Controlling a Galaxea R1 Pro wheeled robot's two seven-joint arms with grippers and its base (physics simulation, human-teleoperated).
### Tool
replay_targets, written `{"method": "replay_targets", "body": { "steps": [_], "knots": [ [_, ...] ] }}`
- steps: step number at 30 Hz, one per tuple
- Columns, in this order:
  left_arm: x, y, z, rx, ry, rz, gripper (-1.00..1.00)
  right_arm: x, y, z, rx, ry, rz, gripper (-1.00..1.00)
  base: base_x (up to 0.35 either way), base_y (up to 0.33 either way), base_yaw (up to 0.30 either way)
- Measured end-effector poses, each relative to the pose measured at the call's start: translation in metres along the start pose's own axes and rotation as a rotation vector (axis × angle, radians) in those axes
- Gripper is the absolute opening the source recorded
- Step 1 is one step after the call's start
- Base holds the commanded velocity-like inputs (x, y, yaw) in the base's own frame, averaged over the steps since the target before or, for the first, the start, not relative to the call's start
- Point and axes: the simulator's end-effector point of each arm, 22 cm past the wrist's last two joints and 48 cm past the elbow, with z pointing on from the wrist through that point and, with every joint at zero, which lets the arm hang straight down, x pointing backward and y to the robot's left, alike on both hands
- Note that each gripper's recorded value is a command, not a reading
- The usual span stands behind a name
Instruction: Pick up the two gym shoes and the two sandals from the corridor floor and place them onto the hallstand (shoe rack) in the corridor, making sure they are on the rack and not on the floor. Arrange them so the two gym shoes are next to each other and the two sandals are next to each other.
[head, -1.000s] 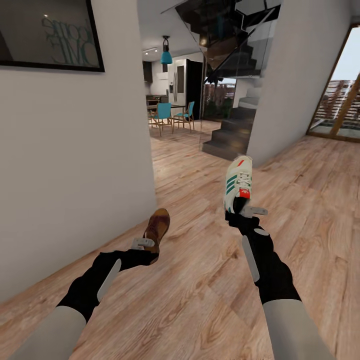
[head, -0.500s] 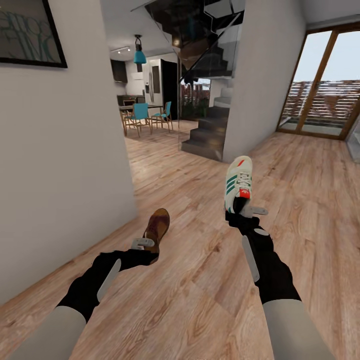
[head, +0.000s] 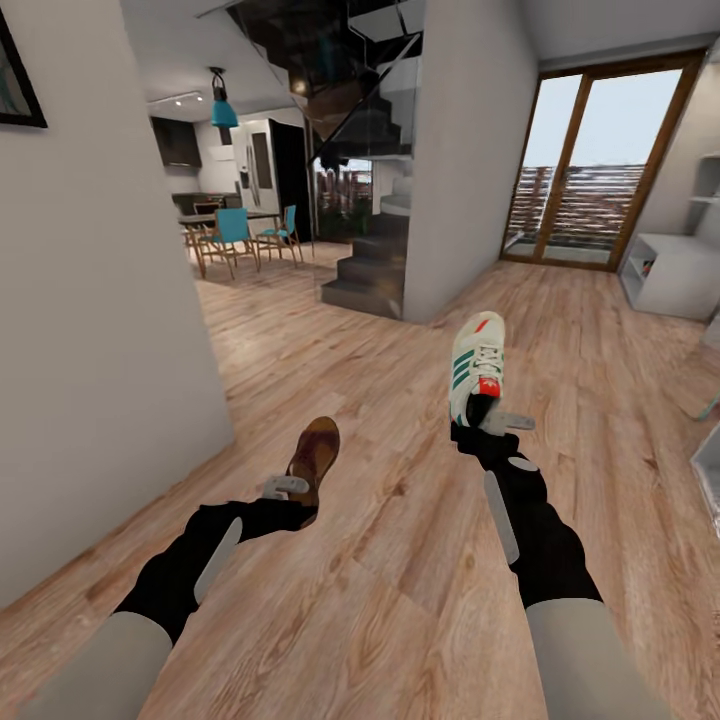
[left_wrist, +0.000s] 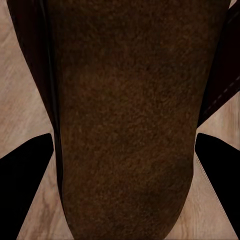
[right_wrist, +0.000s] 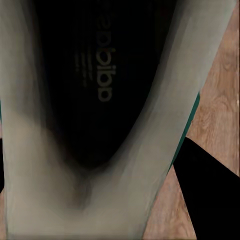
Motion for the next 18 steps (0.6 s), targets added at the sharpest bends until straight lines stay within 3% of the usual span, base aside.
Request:
{"method": "replay_targets", "body": {
  "steps": [6, 10, 18],
  "knots": [
    [-0.0025, -0.0008, -0.0019, 0.000, -0.005, 0.002, -1.00, -0.0034, 0.0001, -0.0018, 0.000, -0.006, 0.000, -1.00, 0.093, 0.000, -0.279],
    [-0.0036, -0.0012, -0.0031, -0.001, -0.007, 0.005, -1.00, -0.0053, 0.0002, -0.0028, -0.001, -0.009, 0.001, -1.00, 0.306, 0.000, -0.243],
    [-0.0064, -0.0024, -0.0053, -0.001, -0.012, 0.007, -1.00, -0.0093, 0.0005, -0.0049, -0.001, -0.015, 0.001, -1.00, 0.342, 0.000, -0.108]
  ]
}}
